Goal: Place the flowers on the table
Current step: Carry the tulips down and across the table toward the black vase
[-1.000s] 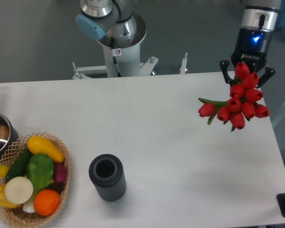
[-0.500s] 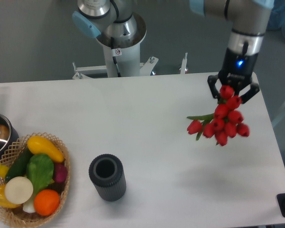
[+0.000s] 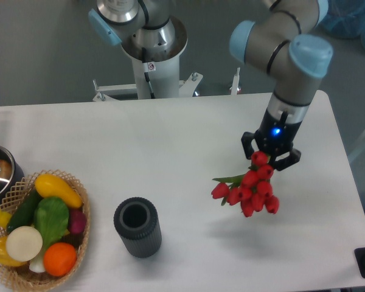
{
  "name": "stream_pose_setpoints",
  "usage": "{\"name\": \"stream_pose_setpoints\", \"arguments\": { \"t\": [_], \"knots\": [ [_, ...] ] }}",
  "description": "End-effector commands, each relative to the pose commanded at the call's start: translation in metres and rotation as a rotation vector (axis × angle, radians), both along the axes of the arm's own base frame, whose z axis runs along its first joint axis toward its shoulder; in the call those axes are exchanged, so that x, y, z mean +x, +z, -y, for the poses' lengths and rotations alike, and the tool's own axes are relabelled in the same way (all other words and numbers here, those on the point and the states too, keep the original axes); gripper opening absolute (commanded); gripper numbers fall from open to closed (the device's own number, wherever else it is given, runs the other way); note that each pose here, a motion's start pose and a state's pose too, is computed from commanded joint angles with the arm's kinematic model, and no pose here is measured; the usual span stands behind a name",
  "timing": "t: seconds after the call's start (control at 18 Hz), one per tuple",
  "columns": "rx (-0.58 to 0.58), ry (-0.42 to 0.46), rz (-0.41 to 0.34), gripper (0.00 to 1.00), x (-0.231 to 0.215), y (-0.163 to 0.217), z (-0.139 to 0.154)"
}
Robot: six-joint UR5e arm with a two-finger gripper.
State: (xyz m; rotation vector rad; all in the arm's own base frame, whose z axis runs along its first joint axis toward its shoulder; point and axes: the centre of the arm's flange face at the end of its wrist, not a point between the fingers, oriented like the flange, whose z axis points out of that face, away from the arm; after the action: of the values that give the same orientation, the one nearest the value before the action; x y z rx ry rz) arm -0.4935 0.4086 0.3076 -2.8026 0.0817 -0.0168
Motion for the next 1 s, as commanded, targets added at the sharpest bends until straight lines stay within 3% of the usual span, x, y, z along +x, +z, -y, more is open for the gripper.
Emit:
{"name": "stream_pose_setpoints", "arguments": {
  "t": [1.0],
  "knots": [
    [-0.047,-0.082,0.098,0.26,0.032,-0.066,-0.051]
  ]
}}
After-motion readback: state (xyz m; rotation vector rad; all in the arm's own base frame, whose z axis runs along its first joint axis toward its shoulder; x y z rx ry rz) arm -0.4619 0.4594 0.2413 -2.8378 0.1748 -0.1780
